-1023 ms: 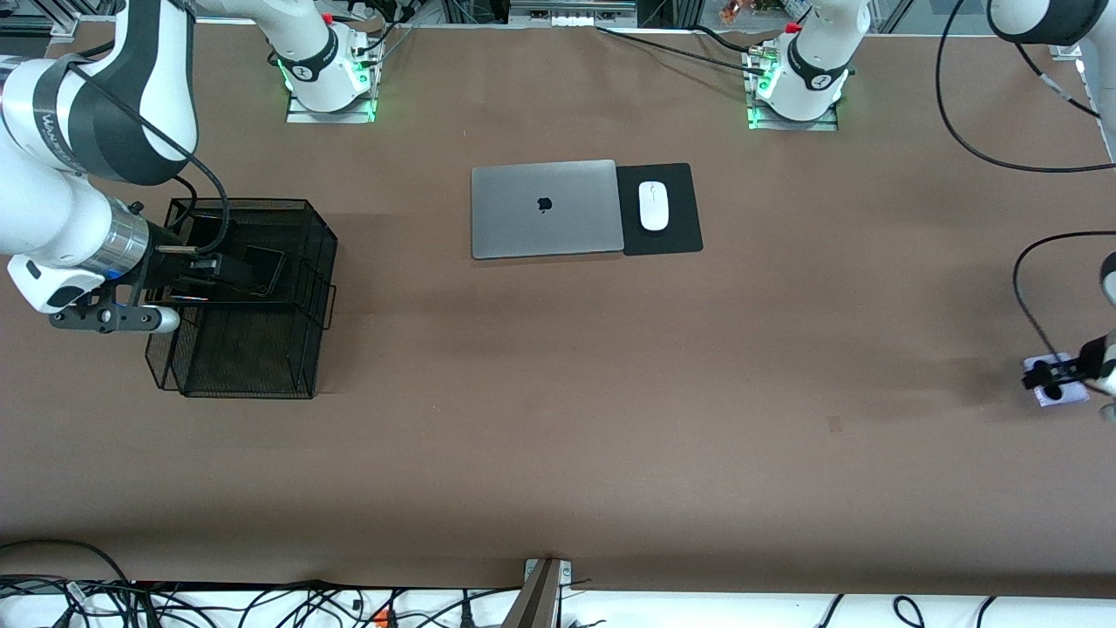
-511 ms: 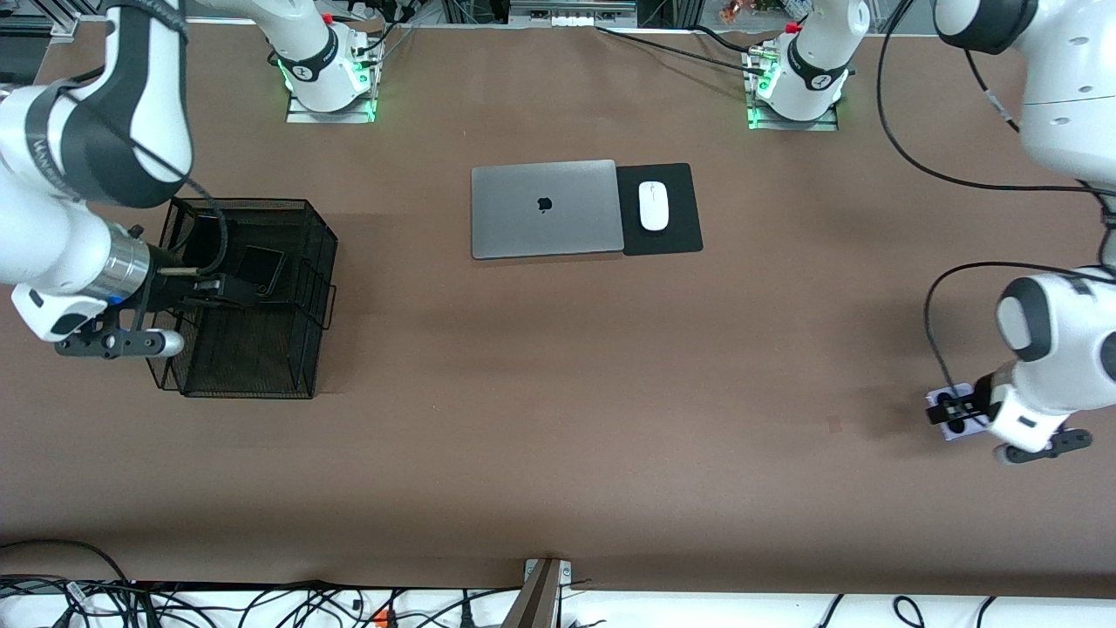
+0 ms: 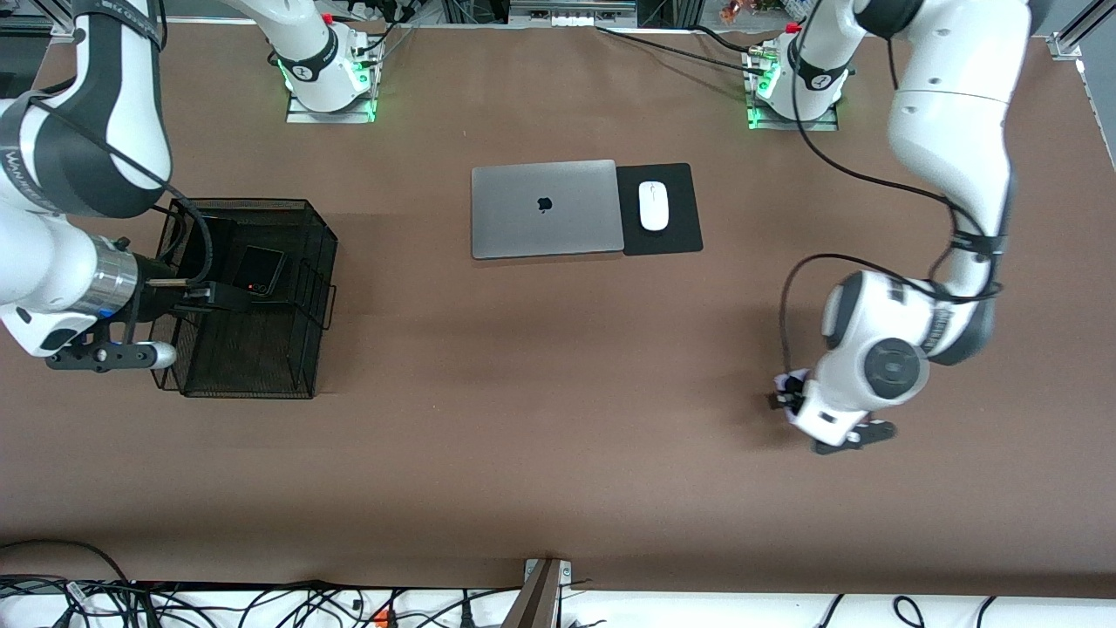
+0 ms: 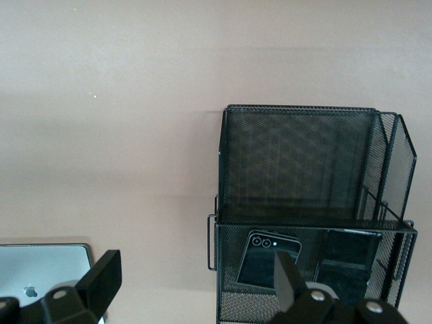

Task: Place phones with both arms
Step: 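Carry the lavender phone with the left gripper toward the laptop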

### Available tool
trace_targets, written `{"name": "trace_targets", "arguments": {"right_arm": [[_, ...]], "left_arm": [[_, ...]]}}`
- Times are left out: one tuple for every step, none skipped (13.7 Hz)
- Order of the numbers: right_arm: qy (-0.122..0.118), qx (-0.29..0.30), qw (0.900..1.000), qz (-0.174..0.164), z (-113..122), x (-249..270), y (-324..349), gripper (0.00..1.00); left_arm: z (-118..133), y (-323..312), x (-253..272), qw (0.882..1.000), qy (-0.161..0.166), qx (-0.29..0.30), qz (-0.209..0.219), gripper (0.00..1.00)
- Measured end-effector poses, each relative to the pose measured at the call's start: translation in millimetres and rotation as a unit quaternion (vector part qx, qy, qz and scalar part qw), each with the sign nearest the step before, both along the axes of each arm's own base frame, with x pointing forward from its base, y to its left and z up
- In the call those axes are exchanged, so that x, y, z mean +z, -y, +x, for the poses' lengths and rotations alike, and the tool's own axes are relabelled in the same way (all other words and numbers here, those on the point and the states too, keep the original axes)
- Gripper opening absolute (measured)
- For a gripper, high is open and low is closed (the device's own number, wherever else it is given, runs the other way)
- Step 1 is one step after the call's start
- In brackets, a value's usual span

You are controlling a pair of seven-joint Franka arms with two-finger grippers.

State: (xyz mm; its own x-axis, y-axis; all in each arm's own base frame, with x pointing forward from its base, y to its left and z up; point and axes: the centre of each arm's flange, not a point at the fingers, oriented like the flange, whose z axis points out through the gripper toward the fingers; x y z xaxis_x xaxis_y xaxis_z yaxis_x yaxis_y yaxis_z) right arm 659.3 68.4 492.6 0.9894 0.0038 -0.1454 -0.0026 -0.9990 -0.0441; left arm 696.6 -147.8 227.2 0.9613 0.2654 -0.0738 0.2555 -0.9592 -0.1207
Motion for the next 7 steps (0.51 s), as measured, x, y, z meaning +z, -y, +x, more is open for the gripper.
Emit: {"name": "trace_targets", "arguments": {"right_arm": [[-0.001,-0.003,1.0,-0.007,0.3,1.2,-6.1,1.0],[0.0,-0.004,1.0,-0.013,0.4,2.5,-10.9,1.0],[0.001,-0.007,1.0,-0.018,0.3,4.4,-14.1,1.0],[0.003,-0.009,1.0,-0.02,0.1,6.2,-16.2,1.0],[0.004,-0.01,1.0,-0.021,-0.1,7.2,-17.0,1.0],[0.004,-0.011,1.0,-0.022,-0.1,7.6,-16.5,1.0],[0.004,-0.01,1.0,-0.022,-0.1,7.6,-16.3,1.0]], "left_arm": [[-6.8,26.4,0.2,1.0,-0.002,0.0,0.003,0.85],[-13.9,54.3,2.4,1.0,-0.002,-0.001,0.006,0.85],[-21.9,84.3,6.5,1.0,-0.001,-0.002,0.008,0.85],[-30.9,114.2,10.6,1.0,0.002,-0.005,0.01,0.85],[-41.1,142.1,13.5,1.0,0.003,-0.009,0.006,0.85],[-51.7,168.5,15.5,1.0,0.001,-0.016,-0.003,0.85],[-60.4,193.2,17.9,1.0,0.002,-0.024,-0.013,0.85]]}}
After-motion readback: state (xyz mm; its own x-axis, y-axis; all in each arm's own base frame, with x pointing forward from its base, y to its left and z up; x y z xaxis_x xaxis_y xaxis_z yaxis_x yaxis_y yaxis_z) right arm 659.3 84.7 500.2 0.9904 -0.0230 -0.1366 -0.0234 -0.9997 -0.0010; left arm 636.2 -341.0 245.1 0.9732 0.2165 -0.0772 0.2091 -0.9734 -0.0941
